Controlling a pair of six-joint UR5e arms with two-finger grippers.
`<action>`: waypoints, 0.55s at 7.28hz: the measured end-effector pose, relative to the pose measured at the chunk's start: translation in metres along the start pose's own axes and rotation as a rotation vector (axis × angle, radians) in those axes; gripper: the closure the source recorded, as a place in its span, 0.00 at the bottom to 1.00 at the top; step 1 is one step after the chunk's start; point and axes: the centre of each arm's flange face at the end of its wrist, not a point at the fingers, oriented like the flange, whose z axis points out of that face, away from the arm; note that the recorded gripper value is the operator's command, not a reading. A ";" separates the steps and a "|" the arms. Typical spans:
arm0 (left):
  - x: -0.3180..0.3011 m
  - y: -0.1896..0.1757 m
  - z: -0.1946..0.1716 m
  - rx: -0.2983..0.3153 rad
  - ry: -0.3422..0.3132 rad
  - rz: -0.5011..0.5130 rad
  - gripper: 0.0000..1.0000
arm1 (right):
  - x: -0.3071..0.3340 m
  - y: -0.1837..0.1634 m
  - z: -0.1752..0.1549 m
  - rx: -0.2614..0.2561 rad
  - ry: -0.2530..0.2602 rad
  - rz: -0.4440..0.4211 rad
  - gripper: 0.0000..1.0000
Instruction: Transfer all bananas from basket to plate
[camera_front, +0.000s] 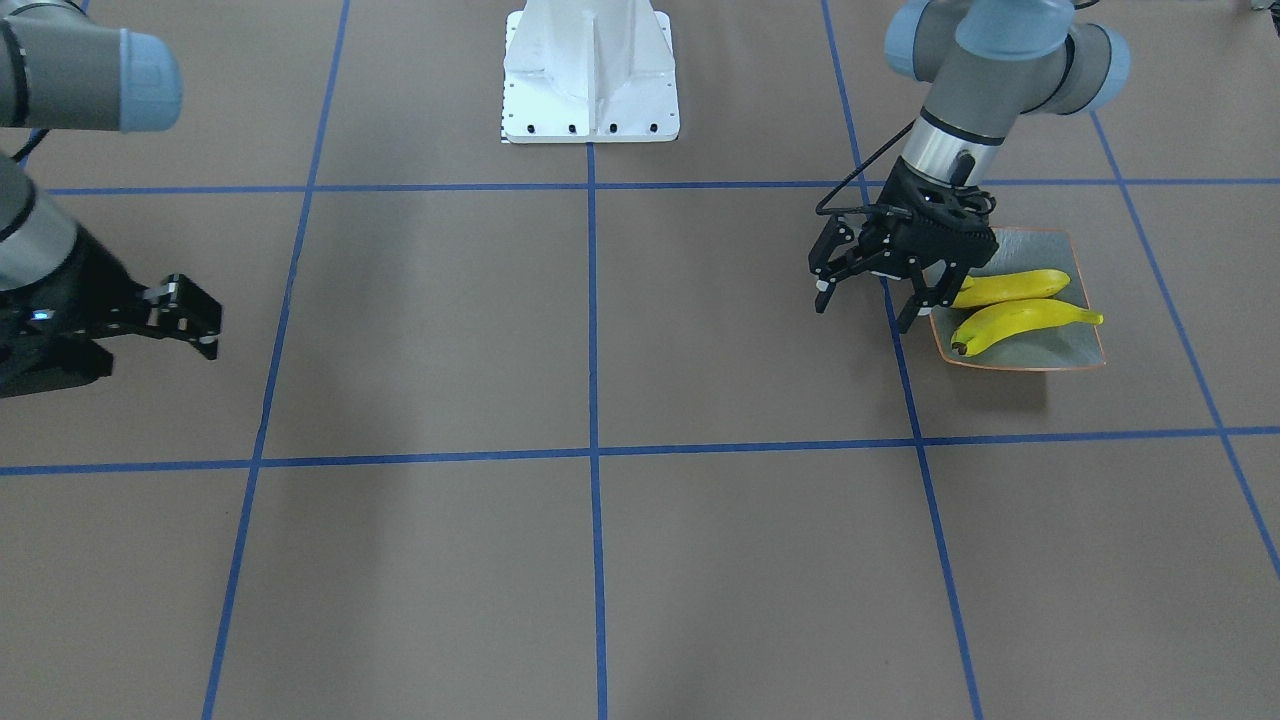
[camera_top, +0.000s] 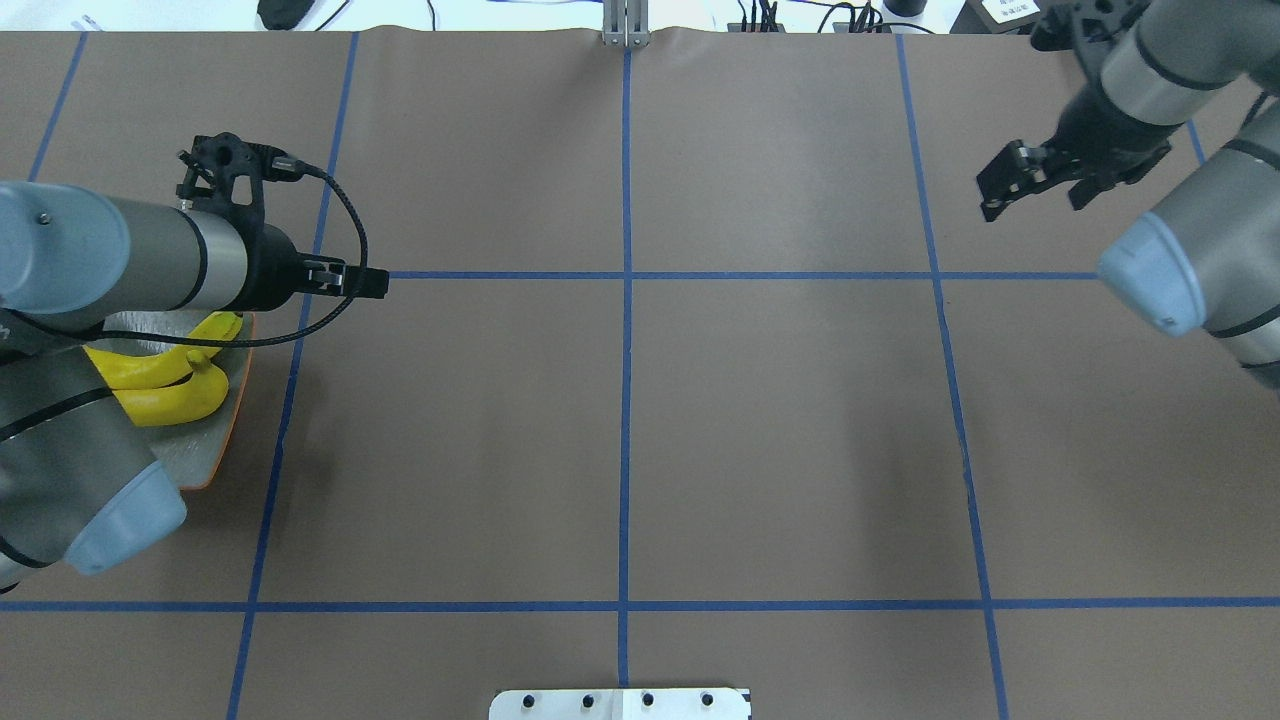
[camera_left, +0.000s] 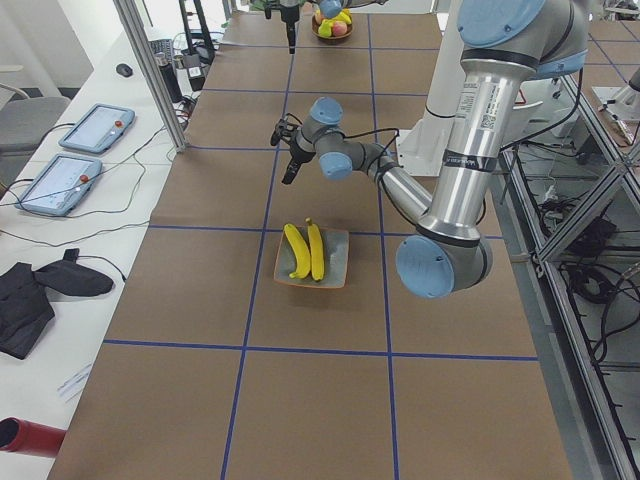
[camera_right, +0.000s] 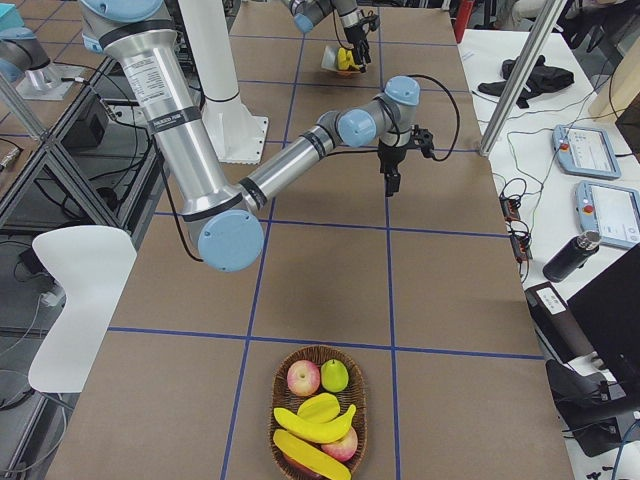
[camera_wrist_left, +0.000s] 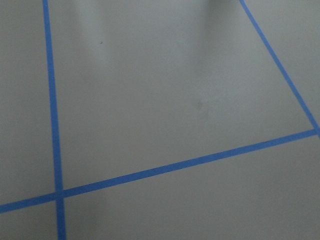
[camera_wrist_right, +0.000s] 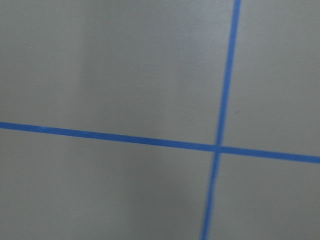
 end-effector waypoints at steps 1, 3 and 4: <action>0.006 -0.004 0.007 -0.008 0.007 -0.026 0.00 | 0.054 0.003 -0.003 -0.012 0.048 -0.039 0.00; 0.011 -0.007 0.011 -0.013 0.012 -0.048 0.00 | 0.136 0.014 -0.018 -0.070 0.172 -0.123 0.00; 0.012 -0.006 0.013 -0.015 0.012 -0.052 0.00 | 0.179 0.027 -0.026 -0.115 0.217 -0.172 0.00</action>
